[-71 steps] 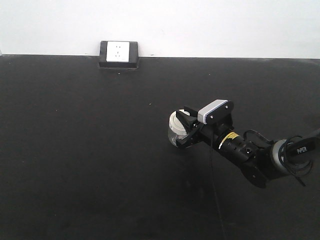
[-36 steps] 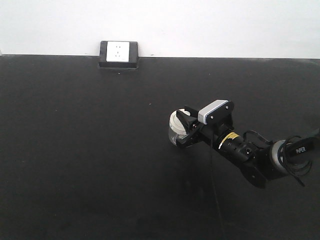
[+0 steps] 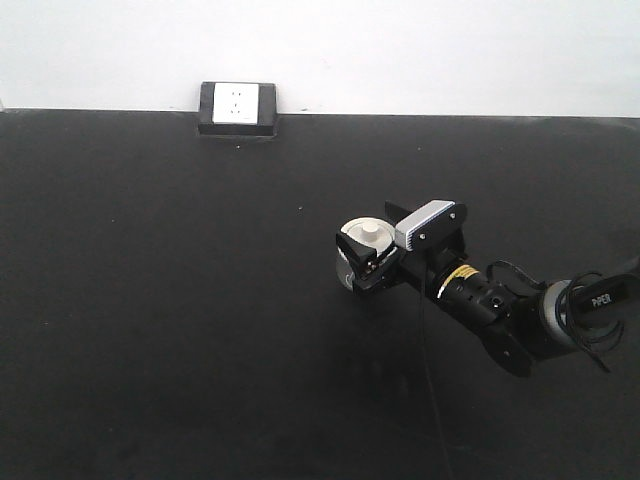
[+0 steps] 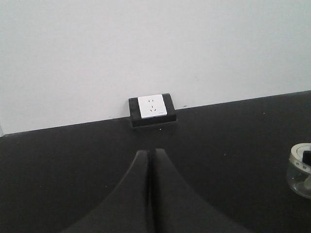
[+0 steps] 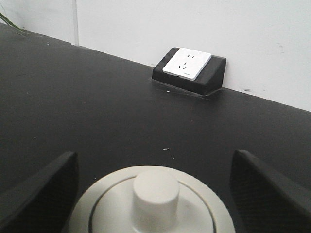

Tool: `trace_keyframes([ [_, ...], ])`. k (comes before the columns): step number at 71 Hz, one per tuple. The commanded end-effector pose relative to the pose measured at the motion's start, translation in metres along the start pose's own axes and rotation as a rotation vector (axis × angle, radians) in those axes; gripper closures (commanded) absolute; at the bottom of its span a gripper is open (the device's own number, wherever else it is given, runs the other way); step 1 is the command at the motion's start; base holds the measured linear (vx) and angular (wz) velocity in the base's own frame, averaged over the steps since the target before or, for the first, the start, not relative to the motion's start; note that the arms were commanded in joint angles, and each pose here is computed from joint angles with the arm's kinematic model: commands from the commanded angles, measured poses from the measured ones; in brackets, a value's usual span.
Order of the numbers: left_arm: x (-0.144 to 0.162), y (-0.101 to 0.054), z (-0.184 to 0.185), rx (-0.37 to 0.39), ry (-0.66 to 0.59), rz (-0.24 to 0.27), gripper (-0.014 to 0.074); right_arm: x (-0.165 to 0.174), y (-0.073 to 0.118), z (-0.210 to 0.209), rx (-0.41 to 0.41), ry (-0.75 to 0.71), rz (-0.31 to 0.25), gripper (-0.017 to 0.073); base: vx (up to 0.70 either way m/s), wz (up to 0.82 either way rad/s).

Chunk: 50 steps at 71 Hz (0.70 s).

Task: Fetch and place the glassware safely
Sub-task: 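Lower the jar onto the countertop and open the right gripper, then lift and withdraw the open right gripper away from the jar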

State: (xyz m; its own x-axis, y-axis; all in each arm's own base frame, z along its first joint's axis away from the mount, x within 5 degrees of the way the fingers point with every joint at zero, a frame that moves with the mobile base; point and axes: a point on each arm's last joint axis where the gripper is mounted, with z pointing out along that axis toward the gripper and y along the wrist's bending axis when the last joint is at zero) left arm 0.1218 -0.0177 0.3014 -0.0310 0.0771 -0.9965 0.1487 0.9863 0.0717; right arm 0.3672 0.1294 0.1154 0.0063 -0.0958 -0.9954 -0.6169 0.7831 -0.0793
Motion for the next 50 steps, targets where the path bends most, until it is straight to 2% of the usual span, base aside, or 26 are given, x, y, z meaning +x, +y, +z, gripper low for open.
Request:
trace_keyframes([
  [1, -0.015, -0.001, -0.001, 0.011, -0.097, -0.016, 0.0601, -0.03, -0.006, 0.001, 0.016, -0.138, -0.036, -0.0017, 0.0, 0.0],
  [14, -0.015, -0.001, -0.001, 0.011, -0.096, -0.016, 0.0601, -0.05, -0.008, -0.003, 0.025, -0.156, -0.054, 0.0014, 0.0, 0.0],
  [24, -0.015, -0.001, -0.001, 0.011, -0.097, -0.016, 0.0601, -0.079, -0.01, -0.009, 0.049, -0.135, -0.084, 0.0035, 0.0, 0.0],
  [32, -0.015, -0.001, -0.001, 0.011, -0.097, -0.016, 0.0601, -0.105, -0.012, -0.018, 0.085, -0.074, -0.071, 0.0076, 0.0, 0.0],
  [44, -0.015, -0.001, -0.001, 0.011, -0.097, -0.016, 0.0601, -0.142, -0.018, -0.044, 0.209, 0.11, -0.006, 0.0241, 0.0, 0.0],
  [50, -0.015, -0.001, -0.001, 0.011, -0.097, -0.016, 0.0601, -0.157, -0.021, -0.062, 0.288, 0.184, 0.044, 0.0409, 0.0, 0.0],
])
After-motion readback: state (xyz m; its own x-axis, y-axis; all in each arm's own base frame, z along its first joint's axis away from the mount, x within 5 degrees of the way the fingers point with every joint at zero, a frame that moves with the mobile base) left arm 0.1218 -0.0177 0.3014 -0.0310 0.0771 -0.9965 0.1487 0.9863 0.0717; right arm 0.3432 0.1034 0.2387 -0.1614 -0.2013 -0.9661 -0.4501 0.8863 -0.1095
